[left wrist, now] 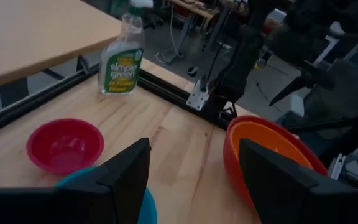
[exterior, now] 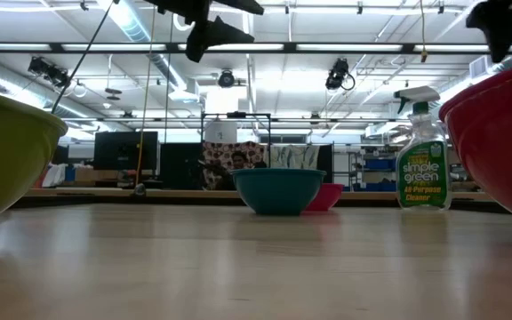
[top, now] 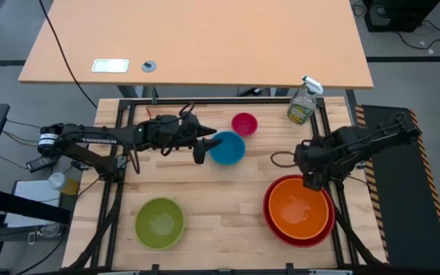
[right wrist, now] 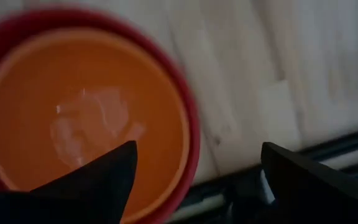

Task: Nest bowls inside each other
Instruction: Stack the green bowl on top of the orange bowl

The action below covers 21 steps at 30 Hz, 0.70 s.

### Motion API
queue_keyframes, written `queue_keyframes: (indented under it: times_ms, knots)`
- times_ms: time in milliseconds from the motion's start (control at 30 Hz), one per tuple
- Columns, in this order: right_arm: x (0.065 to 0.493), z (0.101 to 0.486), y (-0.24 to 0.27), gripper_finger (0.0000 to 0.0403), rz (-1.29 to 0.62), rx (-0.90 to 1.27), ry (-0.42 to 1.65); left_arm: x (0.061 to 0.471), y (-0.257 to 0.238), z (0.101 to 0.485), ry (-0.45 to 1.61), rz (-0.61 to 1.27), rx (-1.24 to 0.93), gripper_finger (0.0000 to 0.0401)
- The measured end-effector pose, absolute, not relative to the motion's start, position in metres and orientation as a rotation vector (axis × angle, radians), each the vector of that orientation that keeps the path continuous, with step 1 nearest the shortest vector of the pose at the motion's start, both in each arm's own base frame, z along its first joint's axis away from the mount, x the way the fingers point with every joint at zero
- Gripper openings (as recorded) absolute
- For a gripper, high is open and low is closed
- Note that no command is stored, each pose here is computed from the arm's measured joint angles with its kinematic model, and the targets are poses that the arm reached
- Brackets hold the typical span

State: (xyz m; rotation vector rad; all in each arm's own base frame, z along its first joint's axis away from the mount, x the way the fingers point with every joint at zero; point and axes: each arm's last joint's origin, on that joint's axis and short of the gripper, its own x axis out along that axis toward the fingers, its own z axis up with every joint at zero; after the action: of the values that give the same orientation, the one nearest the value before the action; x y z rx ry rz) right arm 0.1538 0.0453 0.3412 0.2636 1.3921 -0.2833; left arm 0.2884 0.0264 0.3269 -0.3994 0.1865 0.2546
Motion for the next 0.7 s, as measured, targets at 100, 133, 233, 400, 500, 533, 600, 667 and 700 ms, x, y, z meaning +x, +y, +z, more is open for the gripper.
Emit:
queue_keyframes:
  times_ms: [100,133,233,400,500,533,600,667,700]
  knots:
    - [0.152,0.353,0.040,0.0347,-0.335,0.241,1.305,0.286,0.030,0.329,0.178,0.267,-0.431,0.0247]
    - [0.151,0.356,0.038,0.0347,-0.351,0.237,1.274,0.284,0.031,0.329,0.182,0.274,-0.446,0.0247]
    - [0.150,0.362,0.033,0.0347,-0.371,0.257,1.189,0.283,0.039,0.331,0.162,0.301,-0.484,0.0247]
    - [0.161,0.365,0.021,0.0347,-0.438,0.316,1.073,0.280,0.058,0.321,0.223,0.374,-0.594,0.0247]
    - [0.180,0.359,0.011,0.0347,-0.442,0.335,1.012,0.283,0.068,0.306,0.307,0.362,-0.598,0.0247]
    - [0.186,0.357,0.007,0.0347,-0.440,0.339,0.992,0.284,0.070,0.300,0.331,0.351,-0.598,0.0247]
    - [0.199,0.350,-0.002,0.0347,-0.442,0.346,0.956,0.285,0.073,0.287,0.376,0.328,-0.623,0.0247]
    - [0.208,0.344,-0.012,0.0347,-0.449,0.378,0.931,0.283,0.077,0.269,0.433,0.323,-0.688,0.0247]
    - [0.211,0.342,-0.016,0.0347,-0.450,0.393,0.922,0.280,0.077,0.260,0.464,0.332,-0.727,0.0247]
